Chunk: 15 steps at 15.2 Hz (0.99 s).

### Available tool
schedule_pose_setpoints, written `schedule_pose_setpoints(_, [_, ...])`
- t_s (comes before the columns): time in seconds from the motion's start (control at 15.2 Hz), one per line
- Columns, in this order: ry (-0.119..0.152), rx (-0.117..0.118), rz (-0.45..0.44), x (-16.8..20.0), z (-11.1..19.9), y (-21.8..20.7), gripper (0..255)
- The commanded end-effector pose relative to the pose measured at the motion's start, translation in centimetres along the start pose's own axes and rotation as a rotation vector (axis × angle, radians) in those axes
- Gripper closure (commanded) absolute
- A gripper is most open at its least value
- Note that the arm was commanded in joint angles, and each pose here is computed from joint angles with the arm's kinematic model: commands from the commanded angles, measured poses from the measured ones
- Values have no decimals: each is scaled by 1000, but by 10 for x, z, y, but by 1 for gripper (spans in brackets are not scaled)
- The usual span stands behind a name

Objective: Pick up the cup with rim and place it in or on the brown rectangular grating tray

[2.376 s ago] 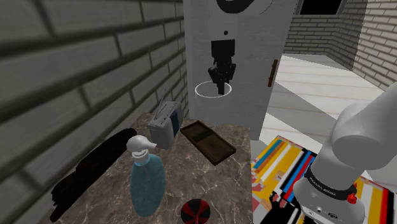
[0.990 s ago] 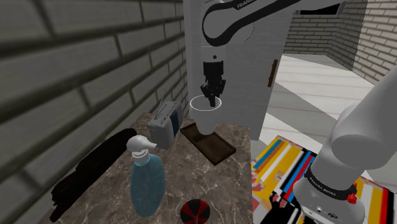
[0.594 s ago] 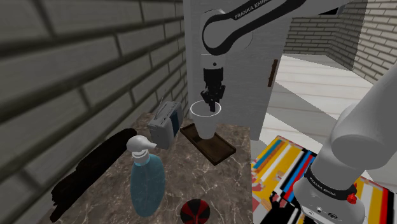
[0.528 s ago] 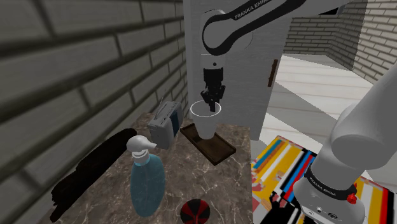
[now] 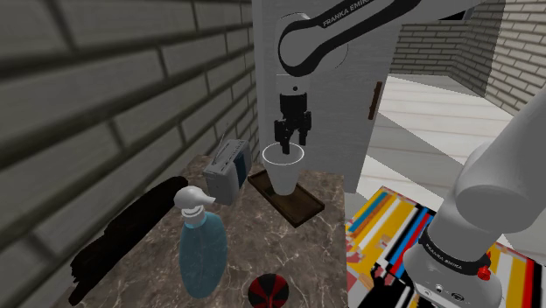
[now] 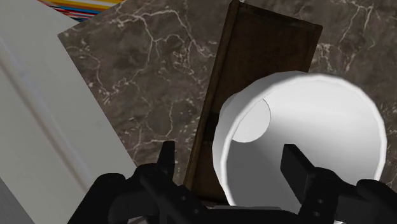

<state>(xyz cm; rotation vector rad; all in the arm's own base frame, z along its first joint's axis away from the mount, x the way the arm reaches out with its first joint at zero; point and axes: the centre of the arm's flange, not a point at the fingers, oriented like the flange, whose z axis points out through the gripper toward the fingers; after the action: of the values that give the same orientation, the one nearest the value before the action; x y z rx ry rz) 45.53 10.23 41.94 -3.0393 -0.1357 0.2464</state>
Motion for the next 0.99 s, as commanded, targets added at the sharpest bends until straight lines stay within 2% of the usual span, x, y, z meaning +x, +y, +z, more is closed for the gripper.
schedule_pose_setpoints(0.0, [0, 0, 0, 0, 0, 0, 0])
schedule_pose_setpoints(0.13, [0, 0, 0, 0, 0, 0, 0])
schedule_pose_setpoints(0.4, [0, 0, 0, 0, -50, 0, 0])
schedule_pose_setpoints(0.92, [0, 0, 0, 0, -50, 0, 0])
